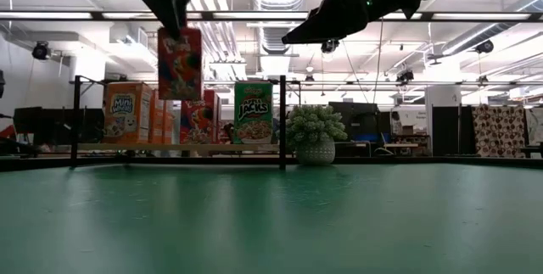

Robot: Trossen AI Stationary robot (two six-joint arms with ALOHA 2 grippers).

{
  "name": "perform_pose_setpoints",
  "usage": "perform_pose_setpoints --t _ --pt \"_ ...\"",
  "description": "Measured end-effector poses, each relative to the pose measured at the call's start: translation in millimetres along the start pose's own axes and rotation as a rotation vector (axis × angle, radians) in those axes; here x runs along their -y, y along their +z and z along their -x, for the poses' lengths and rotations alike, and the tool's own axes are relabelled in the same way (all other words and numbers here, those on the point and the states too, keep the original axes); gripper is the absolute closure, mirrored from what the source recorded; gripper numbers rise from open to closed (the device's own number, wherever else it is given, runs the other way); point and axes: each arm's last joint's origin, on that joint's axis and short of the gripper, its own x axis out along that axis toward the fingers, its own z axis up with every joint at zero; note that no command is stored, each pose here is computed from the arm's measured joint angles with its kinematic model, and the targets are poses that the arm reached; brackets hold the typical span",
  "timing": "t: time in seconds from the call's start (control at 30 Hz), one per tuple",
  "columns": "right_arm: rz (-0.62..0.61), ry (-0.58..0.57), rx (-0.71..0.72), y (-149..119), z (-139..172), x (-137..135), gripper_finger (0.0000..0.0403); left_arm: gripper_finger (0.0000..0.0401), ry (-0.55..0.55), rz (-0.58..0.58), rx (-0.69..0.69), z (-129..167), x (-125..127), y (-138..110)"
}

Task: Stack cereal on shelf
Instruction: Put the red cereal box on the shelf aligned with the other red cereal box

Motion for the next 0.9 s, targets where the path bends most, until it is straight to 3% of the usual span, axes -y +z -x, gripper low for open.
perform_pose_setpoints --t 0.2,0.47,0.9 --pt "-0.001 0.002 -0.004 -0.4 -0.1 -0.2 0.0131 0.0237 -0.138 -0.012 0.06 -22.3 -42.5 -3.9" --pt "0.006 0.001 -0.004 -0.5 -0.1 -0.1 0.0131 0.0237 -0.193 -0.056 0.04 -51.3 -80.7 -15.5" --pt "0.004 0.005 -0.013 -1.3 -0.1 -0.4 0.0131 0.0237 -0.268 -0.102 -0.053 -99.1 -94.9 -12.3"
